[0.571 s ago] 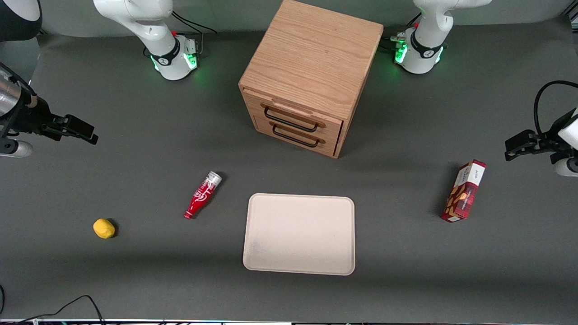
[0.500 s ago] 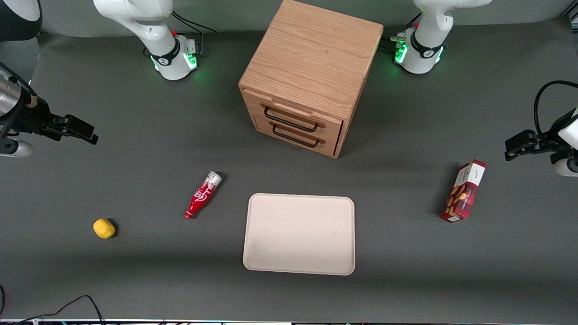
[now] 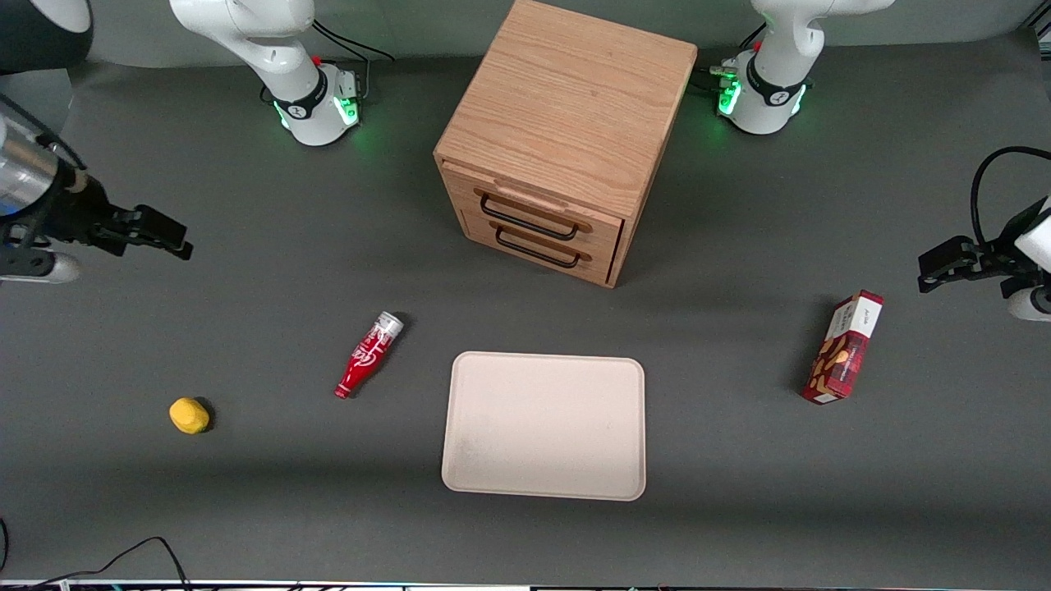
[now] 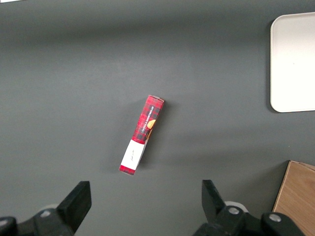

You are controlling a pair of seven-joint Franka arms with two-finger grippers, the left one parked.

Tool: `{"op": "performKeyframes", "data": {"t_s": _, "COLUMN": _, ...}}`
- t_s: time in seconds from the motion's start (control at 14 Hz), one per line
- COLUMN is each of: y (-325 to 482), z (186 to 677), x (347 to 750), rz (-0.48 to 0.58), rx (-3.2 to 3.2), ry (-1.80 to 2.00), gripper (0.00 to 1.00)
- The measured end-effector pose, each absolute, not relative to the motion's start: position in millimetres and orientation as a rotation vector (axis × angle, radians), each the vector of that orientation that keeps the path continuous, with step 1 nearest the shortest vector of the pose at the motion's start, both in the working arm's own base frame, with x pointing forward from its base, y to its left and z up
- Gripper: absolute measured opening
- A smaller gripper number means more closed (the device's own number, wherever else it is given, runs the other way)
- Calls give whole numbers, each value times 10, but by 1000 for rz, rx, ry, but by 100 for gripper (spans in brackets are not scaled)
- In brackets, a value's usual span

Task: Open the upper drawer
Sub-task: 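Move the right gripper to the upper drawer's black handle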

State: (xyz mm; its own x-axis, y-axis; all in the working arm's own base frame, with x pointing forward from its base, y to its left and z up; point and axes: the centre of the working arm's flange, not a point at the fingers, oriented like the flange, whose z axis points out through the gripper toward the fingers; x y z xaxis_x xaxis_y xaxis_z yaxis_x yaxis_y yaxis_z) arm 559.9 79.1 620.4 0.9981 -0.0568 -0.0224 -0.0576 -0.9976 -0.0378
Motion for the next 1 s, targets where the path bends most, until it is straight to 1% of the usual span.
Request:
{"op": "performKeyframes", "data": {"t_s": 0.14, "y": 1337, "z": 6180, "x": 5505, "rz": 50, "rx": -3064, "ry": -168, "gripper": 100}}
{"op": "performKeyframes", "data": {"t_s": 0.36, "y": 2241, "z": 6013, "x": 5322, "rz": 82, "rx": -2985, "ry": -561, "gripper": 100}}
{"op": "performKeyframes", "data": {"t_s": 0.5, "y": 2850, "z": 5858, "x": 5185, "rz": 76, "rx": -2910, "ry": -740, "gripper": 100}}
{"op": "performKeyframes", "data": {"t_s": 0.71, "y": 3705, "z": 5578, "x": 4944, "rz": 39, "rx": -2769, "ry": -950, "gripper": 100}}
{"op": "performKeyframes", "data": {"t_s": 0.86, "y": 3958, "z": 5284, "x": 4947, "rz": 35, "rx": -2691, "ry": -1091, "gripper": 100}}
{"op": "performKeyframes", "data": {"t_s": 1.0, "y": 4072, "z": 4943, "x": 5076, "rz": 22, "rx": -2631, "ry": -1190, "gripper": 100}}
